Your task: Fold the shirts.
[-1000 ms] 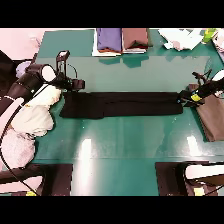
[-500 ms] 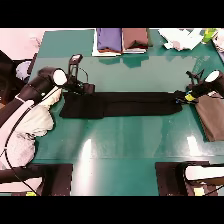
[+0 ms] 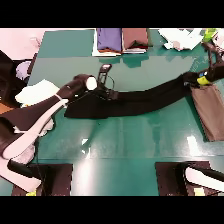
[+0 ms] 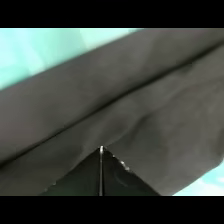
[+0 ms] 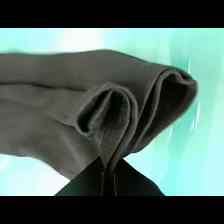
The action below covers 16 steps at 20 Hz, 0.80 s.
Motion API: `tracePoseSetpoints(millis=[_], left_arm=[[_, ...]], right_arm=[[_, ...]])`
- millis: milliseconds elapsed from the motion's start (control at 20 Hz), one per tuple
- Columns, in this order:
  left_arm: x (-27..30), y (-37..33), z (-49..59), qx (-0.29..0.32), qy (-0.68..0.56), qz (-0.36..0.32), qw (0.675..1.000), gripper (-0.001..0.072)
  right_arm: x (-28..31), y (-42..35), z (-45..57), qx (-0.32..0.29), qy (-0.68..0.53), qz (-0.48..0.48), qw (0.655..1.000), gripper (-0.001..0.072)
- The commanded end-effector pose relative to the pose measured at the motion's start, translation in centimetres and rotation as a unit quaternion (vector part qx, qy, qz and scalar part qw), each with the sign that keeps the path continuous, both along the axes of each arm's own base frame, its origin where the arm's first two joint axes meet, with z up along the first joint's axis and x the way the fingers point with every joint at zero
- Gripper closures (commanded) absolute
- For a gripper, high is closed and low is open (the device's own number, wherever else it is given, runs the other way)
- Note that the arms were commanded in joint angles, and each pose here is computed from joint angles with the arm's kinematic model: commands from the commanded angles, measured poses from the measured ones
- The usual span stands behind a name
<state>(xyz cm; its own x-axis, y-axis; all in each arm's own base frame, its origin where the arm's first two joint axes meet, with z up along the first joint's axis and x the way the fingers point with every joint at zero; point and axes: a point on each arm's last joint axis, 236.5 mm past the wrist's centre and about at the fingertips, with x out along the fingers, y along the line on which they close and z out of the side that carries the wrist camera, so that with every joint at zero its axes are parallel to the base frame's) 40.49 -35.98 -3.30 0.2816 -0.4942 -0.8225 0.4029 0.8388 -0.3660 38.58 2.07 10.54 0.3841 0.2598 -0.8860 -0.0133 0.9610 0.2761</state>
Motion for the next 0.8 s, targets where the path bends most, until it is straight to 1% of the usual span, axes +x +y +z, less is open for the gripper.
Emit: tracePoseSetpoints(millis=[0,150,500,650,750], left_arm=[[-0.9,-4.0,-1.7,-0.001,0.003,-0.050,0.999,0.0678],[-1.4,-5.7,-2.2,-0.024,0.016,-0.059,0.998,0.0679],[-1.8,-5.5,-2.5,-0.018,0.025,-0.065,0.997,0.0678],[-0.8,-3.3,-1.5,-0.005,0.025,-0.053,0.998,0.0678],[1.3,1.1,0.5,0.025,0.016,-0.016,0.999,0.0678]], right_arm=[[-0.3,4.5,6.1,0.008,-0.054,0.035,0.998,0.0696],[0.0,8.6,9.8,0.018,-0.097,0.073,0.992,0.0696],[0.7,15.3,12.3,0.040,-0.110,0.132,0.984,0.0696],[1.0,17.0,12.3,0.046,-0.109,0.142,0.983,0.0696],[0.9,18.0,12.0,0.051,-0.103,0.146,0.983,0.0696]])
